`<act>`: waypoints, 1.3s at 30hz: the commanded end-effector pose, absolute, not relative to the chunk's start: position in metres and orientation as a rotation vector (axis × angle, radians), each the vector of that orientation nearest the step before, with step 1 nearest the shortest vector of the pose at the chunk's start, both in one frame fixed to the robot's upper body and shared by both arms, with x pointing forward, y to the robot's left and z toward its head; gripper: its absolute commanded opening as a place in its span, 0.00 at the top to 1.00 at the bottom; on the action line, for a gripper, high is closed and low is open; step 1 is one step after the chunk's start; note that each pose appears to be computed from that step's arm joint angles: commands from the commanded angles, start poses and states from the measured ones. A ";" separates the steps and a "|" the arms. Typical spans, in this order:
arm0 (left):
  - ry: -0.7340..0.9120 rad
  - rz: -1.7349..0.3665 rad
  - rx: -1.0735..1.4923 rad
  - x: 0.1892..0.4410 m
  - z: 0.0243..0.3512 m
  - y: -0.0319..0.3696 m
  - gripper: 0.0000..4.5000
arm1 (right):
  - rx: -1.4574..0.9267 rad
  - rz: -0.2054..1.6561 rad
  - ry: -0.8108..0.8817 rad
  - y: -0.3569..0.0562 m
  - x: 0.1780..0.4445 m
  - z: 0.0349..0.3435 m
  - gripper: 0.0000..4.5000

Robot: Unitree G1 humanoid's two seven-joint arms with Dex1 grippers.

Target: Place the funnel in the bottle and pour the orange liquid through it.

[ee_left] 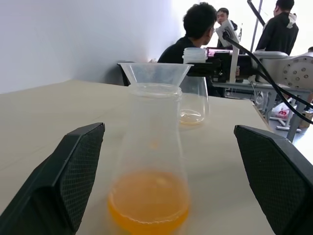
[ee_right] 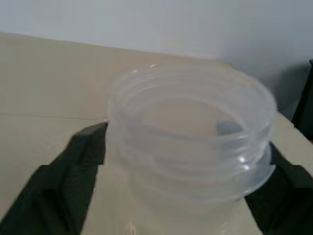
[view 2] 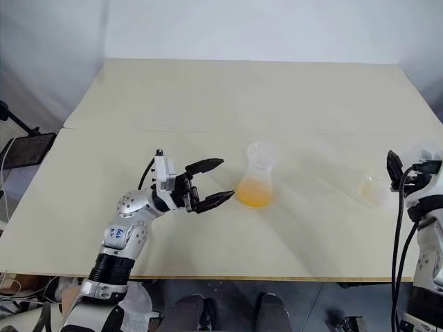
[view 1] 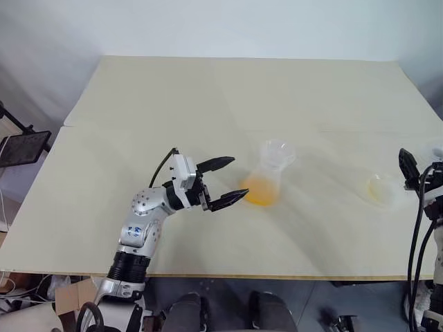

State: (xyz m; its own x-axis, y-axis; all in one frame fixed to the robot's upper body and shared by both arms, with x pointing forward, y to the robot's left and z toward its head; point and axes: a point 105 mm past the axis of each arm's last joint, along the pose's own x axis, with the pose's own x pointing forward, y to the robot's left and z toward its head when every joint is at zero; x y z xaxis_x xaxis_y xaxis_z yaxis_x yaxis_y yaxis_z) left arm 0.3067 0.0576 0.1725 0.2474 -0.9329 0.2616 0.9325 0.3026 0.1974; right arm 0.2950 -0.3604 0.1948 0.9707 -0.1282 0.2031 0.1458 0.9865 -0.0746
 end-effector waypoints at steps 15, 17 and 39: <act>-0.371 -1.242 0.060 0.314 0.179 0.076 0.00 | -0.286 -0.159 -0.479 -0.361 0.250 0.297 0.01; -0.366 -1.238 0.052 0.315 0.182 0.080 0.00 | -0.324 -0.079 -0.527 -0.346 0.251 0.312 0.01; -0.195 -1.145 0.259 0.294 0.165 0.153 0.00 | -0.504 1.000 -0.073 -0.237 0.212 0.162 0.01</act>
